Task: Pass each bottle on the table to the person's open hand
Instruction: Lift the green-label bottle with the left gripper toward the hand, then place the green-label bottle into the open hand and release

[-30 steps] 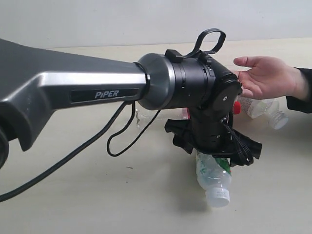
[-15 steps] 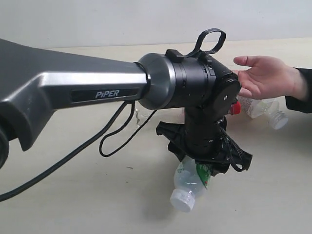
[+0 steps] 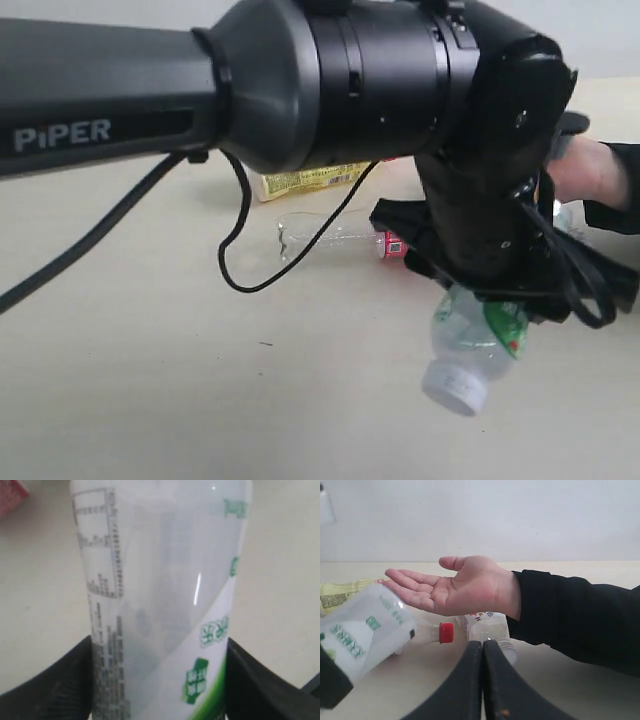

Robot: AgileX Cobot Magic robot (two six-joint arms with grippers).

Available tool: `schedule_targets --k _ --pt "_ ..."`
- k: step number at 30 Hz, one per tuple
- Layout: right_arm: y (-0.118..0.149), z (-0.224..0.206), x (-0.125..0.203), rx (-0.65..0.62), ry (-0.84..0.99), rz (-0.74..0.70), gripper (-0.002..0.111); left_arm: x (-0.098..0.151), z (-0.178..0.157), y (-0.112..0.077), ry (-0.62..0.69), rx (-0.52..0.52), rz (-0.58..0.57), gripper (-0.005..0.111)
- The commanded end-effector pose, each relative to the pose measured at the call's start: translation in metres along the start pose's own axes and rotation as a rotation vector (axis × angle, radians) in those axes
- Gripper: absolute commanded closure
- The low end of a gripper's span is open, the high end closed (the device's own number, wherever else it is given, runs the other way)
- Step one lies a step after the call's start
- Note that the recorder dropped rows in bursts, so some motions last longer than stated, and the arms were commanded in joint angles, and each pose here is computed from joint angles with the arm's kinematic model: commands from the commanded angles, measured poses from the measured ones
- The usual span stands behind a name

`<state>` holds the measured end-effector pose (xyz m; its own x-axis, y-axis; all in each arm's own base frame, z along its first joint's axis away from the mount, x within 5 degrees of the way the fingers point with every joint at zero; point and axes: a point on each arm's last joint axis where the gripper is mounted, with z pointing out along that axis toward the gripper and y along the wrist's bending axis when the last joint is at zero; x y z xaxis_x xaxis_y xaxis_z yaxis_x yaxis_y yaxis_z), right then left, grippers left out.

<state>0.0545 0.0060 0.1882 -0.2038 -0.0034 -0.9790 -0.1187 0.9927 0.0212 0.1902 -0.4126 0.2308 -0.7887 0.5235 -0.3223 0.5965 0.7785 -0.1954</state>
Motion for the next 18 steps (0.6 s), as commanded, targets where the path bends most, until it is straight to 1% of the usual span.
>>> schedule_targets --k 1,4,6,9,13,18 --pt "0.000 0.000 0.001 0.000 -0.010 -0.001 0.108 -0.023 -0.030 -0.007 -0.128 0.070 -0.039 0.107" --pt "0.000 0.000 0.001 0.000 -0.010 -0.001 0.108 -0.044 -0.047 -0.002 -0.188 0.091 -0.097 0.107" --pt "0.000 0.000 0.001 0.000 -0.010 -0.001 0.108 -0.059 -0.059 0.006 -0.229 0.105 -0.147 0.107" --pt "0.000 0.000 0.001 0.000 -0.010 -0.001 0.108 -0.079 -0.068 0.020 -0.276 0.119 -0.221 0.107" --pt "0.000 0.000 0.001 0.000 -0.010 -0.001 0.108 -0.100 -0.061 0.035 -0.306 0.155 -0.282 0.107" --pt "0.000 0.000 0.001 0.000 -0.010 -0.001 0.108 -0.121 -0.032 0.051 -0.290 0.301 -0.352 0.107"
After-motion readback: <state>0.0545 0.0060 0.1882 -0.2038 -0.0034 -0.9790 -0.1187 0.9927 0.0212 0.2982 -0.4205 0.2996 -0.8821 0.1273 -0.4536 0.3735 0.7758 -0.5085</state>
